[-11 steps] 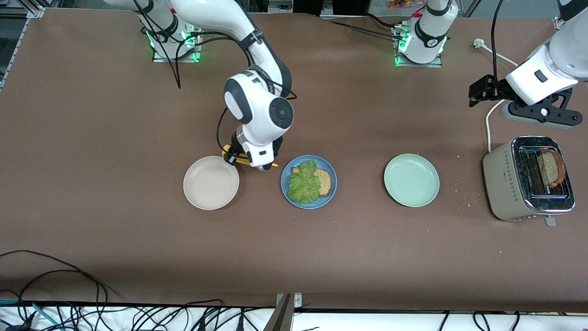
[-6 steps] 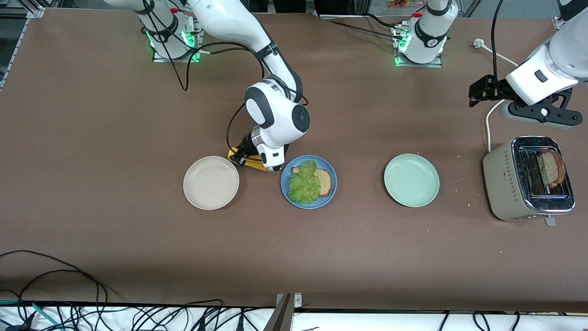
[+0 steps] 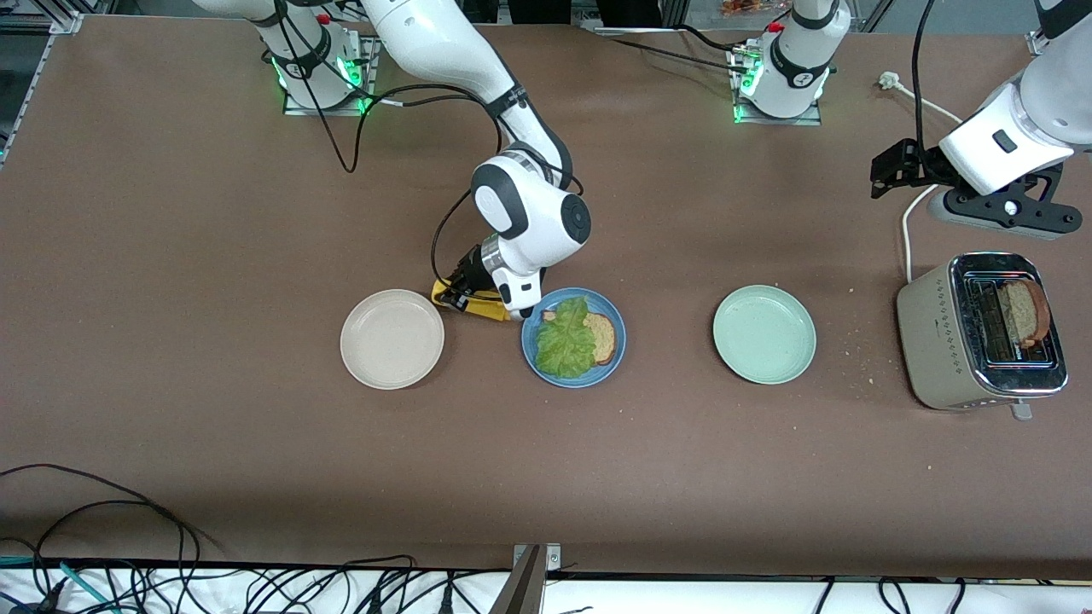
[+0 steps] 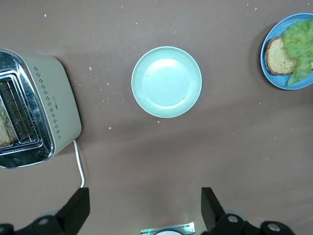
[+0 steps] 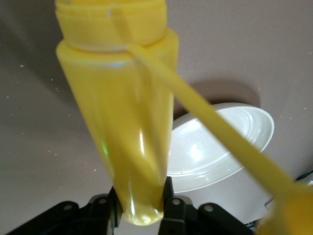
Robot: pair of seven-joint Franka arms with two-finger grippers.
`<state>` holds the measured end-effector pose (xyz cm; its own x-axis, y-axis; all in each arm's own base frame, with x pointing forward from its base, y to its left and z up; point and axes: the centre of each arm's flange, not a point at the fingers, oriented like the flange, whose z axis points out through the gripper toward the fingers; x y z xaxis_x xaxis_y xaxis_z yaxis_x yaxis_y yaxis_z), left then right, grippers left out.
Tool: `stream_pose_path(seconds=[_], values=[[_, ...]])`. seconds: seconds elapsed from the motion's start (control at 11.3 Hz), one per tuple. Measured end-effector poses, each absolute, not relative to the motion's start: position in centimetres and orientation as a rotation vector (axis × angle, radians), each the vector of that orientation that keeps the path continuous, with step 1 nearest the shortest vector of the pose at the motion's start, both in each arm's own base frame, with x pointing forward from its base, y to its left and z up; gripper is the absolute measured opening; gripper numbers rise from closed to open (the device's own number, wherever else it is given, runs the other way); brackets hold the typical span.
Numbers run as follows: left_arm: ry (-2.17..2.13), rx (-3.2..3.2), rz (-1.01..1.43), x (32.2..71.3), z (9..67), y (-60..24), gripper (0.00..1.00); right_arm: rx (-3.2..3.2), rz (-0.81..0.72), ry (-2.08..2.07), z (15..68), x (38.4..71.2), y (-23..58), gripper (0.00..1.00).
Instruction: Make sandwich in blue plate with both arms
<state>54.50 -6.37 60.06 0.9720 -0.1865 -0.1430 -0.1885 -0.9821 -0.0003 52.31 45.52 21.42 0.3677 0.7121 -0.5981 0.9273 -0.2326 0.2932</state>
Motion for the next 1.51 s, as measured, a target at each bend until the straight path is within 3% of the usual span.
stream_pose_path(seconds=[0.71,1.15,1.51], values=[[0.295,-3.106,0.223,54.5,60.1,-6.4,1.0,2.11,-0.459,1.39,23.6,54.9,43.1,0.35],[0.294,-3.106,0.224,54.5,60.0,-6.3,1.0,2.43,-0.482,1.563,29.9,62.2,33.3,0.35],[0.294,-3.106,0.224,54.5,60.0,-6.3,1.0,2.622,-0.411,1.84,32.1,67.4,21.4,0.35]])
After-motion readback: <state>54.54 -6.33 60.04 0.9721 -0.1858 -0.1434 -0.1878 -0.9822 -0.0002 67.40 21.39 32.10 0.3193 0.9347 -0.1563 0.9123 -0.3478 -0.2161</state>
